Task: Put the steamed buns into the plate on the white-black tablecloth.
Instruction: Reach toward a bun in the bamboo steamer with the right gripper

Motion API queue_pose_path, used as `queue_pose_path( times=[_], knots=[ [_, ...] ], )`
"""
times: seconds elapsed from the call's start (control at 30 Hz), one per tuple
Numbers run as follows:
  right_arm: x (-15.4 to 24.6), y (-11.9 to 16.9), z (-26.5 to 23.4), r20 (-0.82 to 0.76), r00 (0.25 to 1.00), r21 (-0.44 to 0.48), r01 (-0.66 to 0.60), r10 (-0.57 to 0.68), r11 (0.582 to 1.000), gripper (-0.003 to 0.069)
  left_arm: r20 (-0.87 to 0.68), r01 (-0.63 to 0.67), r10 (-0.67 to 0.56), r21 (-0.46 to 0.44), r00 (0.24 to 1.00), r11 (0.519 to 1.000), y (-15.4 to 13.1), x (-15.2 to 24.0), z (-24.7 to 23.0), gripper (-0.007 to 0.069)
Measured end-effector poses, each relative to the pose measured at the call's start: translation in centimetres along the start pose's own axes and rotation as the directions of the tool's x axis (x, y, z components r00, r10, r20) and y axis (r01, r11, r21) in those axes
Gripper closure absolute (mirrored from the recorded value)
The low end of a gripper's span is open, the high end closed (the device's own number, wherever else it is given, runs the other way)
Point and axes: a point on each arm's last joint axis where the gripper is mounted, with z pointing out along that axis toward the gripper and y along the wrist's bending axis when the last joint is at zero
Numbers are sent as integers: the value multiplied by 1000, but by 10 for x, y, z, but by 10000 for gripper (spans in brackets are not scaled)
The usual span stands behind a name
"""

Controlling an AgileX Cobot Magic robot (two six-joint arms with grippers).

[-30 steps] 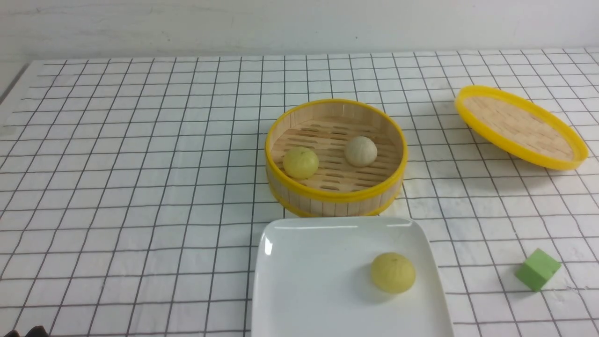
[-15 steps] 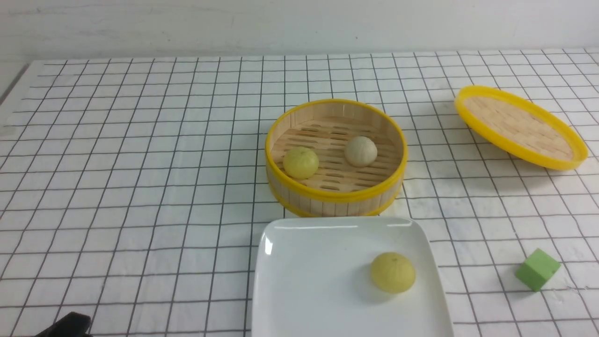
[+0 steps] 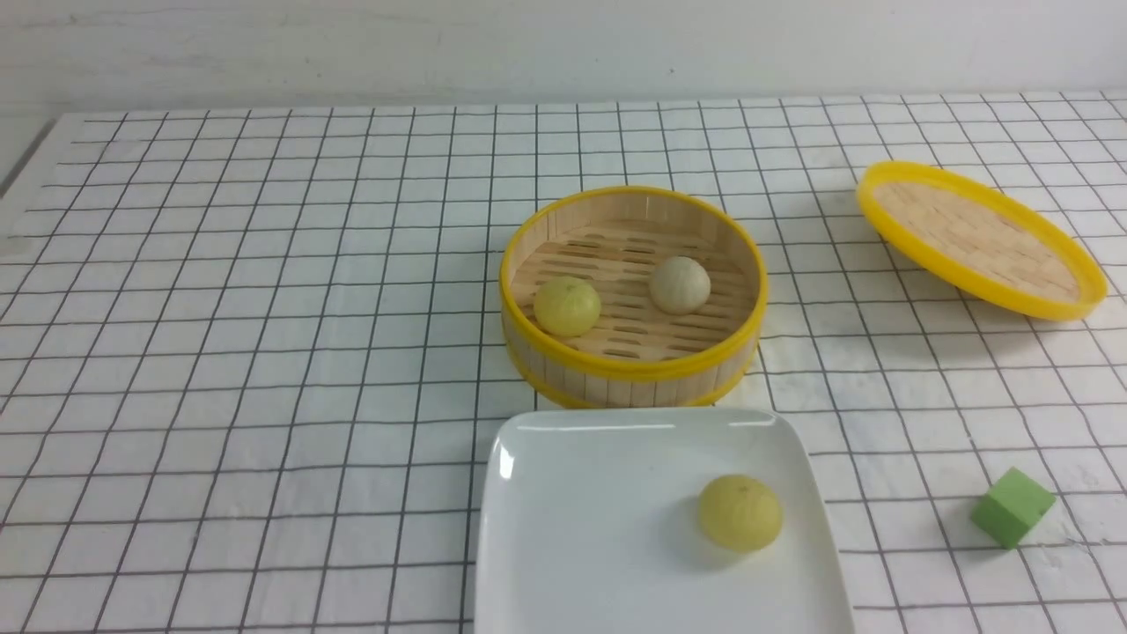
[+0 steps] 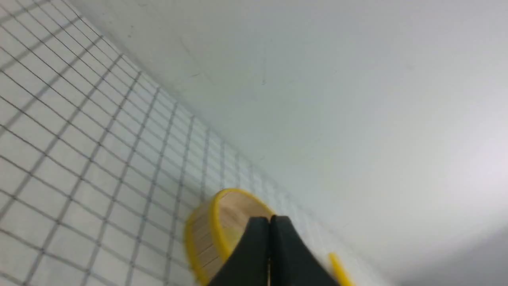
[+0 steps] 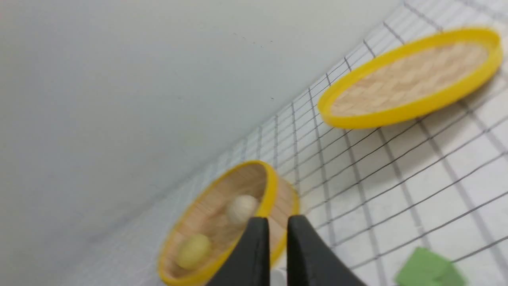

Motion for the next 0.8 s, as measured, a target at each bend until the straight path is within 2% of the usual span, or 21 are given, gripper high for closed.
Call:
queue_pose_path(
  times=[0.03, 0.07, 0.1, 0.13, 0.17, 0.23, 0.3, 0.33, 0.37, 0.4, 0.5, 0.63, 0.7, 0.77, 0.8],
  knots=[
    [-13, 6, -1, -111, 988, 87, 120, -111, 989, 659, -134, -45, 31, -101, 991, 994, -6, -6, 11, 623],
    [-18, 5, 4, -269, 954, 172, 182, -132, 968, 666, -252, -73, 25, -182, 967, 980, -7, -8, 22, 623],
    [-20, 6, 5, -272, 953, 177, 188, -136, 966, 667, -272, -79, 23, -196, 962, 978, -7, -8, 24, 623],
    [-25, 6, 13, -411, 904, 240, 230, -116, 943, 669, -395, -125, 10, -268, 919, 955, -7, -9, 39, 623],
    [-25, 7, 18, -486, 869, 261, 244, -91, 934, 669, -485, -171, 0, -308, 875, 936, -5, -8, 49, 623],
    [-27, 10, 28, -560, 825, 251, 251, -71, 935, 669, -587, -233, -9, -336, 810, 913, -2, -7, 61, 623],
    [-20, 19, 63, -686, 724, 131, 215, -68, 968, 669, -742, -355, 3, -317, 670, 879, 5, -3, 90, 623],
    [-18, 22, 73, -704, 703, 66, 207, -101, 976, 669, -774, -379, 7, -302, 633, 875, 8, -1, 98, 623],
    [-17, 23, 75, -710, 699, 67, 187, -85, 980, 669, -783, -386, 14, -290, 622, 876, 8, -1, 100, 623],
    [-14, 29, 94, -726, 672, -47, 159, -143, 986, 666, -830, -404, 8, -263, 558, 876, 13, 4, 117, 623],
    [-13, 38, 127, -743, 640, -175, 94, -194, 980, 649, -869, -395, -20, -245, 495, 886, 20, 13, 134, 622],
    [-14, 47, 158, -747, 613, -262, 87, -259, 961, 609, -877, -383, -38, -248, 480, 890, 24, 17, 143, 611],
    [-13, 60, 189, -745, 586, -317, 109, -319, 942, 556, -869, -380, -31, -248, 493, 891, 25, 17, 147, 598],
    [-11, 67, 200, -741, 576, -341, 122, -347, 932, 535, -868, -380, -30, -247, 496, 891, 25, 17, 147, 589],
    [-7, 80, 219, -729, 561, -379, 147, -393, 914, 499, -866, -379, -29, -247, 498, 892, 25, 17, 147, 577]
  ],
)
